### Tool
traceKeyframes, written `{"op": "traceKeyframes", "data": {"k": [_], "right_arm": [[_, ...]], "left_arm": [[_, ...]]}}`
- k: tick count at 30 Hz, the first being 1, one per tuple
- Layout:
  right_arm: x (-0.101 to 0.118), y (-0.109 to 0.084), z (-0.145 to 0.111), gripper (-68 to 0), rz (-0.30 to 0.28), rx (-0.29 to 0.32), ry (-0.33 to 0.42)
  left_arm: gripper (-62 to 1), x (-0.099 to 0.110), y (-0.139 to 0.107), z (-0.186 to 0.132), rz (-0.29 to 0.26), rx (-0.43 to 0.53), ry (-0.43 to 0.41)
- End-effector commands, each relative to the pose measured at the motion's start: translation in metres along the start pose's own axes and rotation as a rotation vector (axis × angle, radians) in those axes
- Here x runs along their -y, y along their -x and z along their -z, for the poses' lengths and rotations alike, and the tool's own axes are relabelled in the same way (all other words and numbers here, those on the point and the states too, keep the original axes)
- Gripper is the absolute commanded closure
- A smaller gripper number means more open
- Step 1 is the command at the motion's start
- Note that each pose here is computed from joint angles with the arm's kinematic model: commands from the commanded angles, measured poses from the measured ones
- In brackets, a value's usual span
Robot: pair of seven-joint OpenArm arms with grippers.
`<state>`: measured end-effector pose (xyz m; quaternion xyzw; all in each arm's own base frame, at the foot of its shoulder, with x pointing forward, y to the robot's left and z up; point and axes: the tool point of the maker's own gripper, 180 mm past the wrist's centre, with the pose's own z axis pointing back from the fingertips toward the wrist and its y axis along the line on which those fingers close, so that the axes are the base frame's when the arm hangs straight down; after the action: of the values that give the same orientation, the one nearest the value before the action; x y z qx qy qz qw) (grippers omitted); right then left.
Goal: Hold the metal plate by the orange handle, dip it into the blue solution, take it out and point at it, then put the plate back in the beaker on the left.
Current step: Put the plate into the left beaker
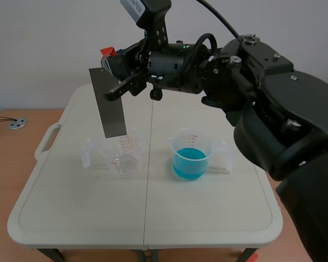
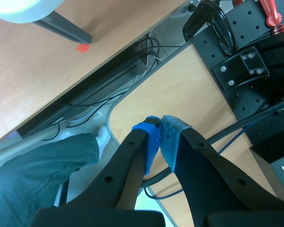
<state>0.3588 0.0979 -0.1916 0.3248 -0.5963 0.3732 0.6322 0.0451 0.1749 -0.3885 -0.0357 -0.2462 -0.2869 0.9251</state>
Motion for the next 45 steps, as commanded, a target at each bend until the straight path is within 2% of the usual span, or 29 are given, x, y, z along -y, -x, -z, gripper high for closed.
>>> {"op": "traceKeyframes", "data": {"k": [1,14,24,30,33,40,45], "right_arm": [[0.000,-0.014,0.002,-1.5,-0.017,0.038,-0.009],[-0.004,-0.003,0.001,-1.5,0.012,0.023,-0.010],[-0.001,0.032,0.001,-1.5,0.078,-0.042,-0.003],[0.001,0.049,0.000,-1.5,0.124,-0.047,0.004],[-0.003,0.056,0.000,-1.5,0.143,-0.047,-0.020],[-0.004,0.075,-0.002,-1.5,0.181,-0.082,-0.025],[-0.003,0.081,-0.003,-1.5,0.191,-0.094,-0.021]], "left_arm": [[-2.7,0.001,-0.003,-0.001,-0.007,0.011,0.003],[-2.7,0.001,-0.003,-0.001,-0.007,0.012,0.003],[-2.7,0.001,-0.004,-0.001,-0.007,0.016,0.003],[-2.7,0.001,-0.004,-0.001,-0.007,0.016,0.003],[-2.7,0.001,-0.004,-0.001,-0.007,0.016,0.003],[-2.7,0.001,-0.004,-0.001,-0.007,0.016,0.003],[-2.7,0.001,-0.006,0.000,-0.007,0.024,0.002]]}}
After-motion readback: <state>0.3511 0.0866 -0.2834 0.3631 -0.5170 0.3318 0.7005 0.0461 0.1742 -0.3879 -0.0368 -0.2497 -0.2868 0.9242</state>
